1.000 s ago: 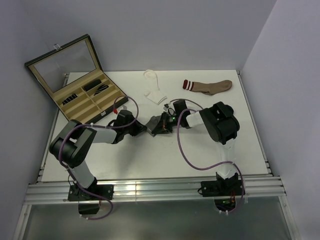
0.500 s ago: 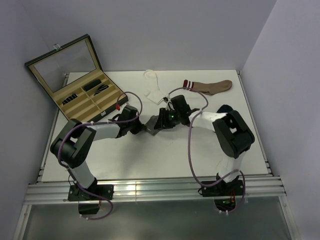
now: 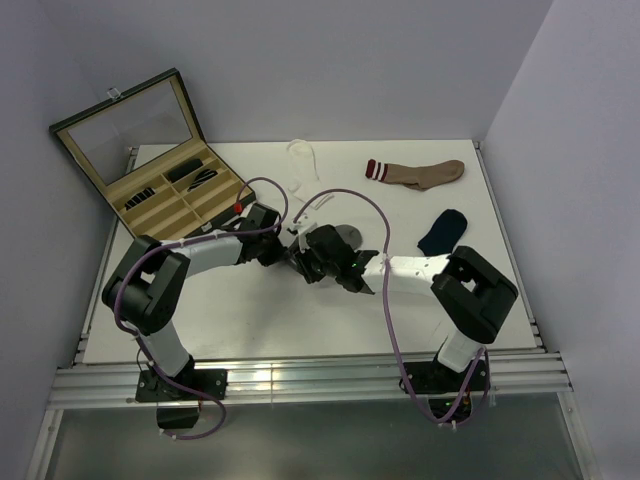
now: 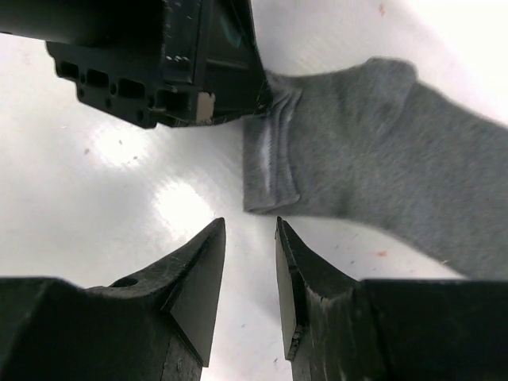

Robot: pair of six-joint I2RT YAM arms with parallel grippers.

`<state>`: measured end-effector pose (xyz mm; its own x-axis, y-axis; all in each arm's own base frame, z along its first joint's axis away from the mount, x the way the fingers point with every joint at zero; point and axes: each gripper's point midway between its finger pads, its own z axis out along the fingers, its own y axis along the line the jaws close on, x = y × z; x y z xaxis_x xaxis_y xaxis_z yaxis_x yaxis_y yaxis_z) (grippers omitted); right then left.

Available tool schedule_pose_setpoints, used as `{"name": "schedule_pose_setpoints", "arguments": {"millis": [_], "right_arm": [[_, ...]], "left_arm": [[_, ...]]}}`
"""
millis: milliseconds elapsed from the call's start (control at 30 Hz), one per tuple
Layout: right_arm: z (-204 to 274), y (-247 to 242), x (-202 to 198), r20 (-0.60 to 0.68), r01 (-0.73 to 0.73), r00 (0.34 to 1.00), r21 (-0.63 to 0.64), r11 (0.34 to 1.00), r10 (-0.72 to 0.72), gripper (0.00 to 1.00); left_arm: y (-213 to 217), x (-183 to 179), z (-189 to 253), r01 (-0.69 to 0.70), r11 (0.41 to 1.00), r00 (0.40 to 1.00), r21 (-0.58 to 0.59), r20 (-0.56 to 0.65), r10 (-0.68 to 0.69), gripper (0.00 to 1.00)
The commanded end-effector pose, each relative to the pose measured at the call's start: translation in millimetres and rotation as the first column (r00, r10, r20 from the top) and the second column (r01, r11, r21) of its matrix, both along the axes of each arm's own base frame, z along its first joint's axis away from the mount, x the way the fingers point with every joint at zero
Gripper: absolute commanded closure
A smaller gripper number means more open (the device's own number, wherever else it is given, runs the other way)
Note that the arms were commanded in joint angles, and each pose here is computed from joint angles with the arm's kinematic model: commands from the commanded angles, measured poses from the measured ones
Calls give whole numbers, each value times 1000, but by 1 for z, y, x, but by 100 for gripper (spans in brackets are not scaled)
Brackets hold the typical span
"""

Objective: Roll the socks
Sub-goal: Roll the sock at the center of the board.

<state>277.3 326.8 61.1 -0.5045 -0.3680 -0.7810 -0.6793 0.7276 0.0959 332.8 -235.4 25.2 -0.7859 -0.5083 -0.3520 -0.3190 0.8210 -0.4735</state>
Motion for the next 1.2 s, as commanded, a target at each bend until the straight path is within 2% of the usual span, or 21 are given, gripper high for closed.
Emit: {"name": "schedule_pose_setpoints", "arguments": {"millis": [0,200,400,933,1033,1133,1167], "right_arm": [[16,5,20,186,26,982,-29,999,-20,60],[15,23,13,221,-49,974,-40,998,57,60],[1,33,6,196,-89,976,-52,995,97,60],[-54,23,3,93,-73,991,-185,980,91,64],[-61,16,4,80,-44,995,-214,976,62,72],[-62,13,4,70,-31,996,-225,974,48,90],[-61,13,4,63,-32,997,-222,975,47,100]], "left_arm": [[7,-6,-5,29,997,999,68,-39,-27,100],[5,-5,-4,37,997,998,63,-44,-34,100],[5,-7,-7,34,997,998,63,-54,-31,100],[6,-10,-10,29,997,997,66,-78,-24,99],[7,-12,-9,28,998,997,65,-79,-22,98],[7,-13,-7,19,998,997,57,-76,-14,97],[8,-12,-5,15,999,997,52,-72,-11,96]]}}
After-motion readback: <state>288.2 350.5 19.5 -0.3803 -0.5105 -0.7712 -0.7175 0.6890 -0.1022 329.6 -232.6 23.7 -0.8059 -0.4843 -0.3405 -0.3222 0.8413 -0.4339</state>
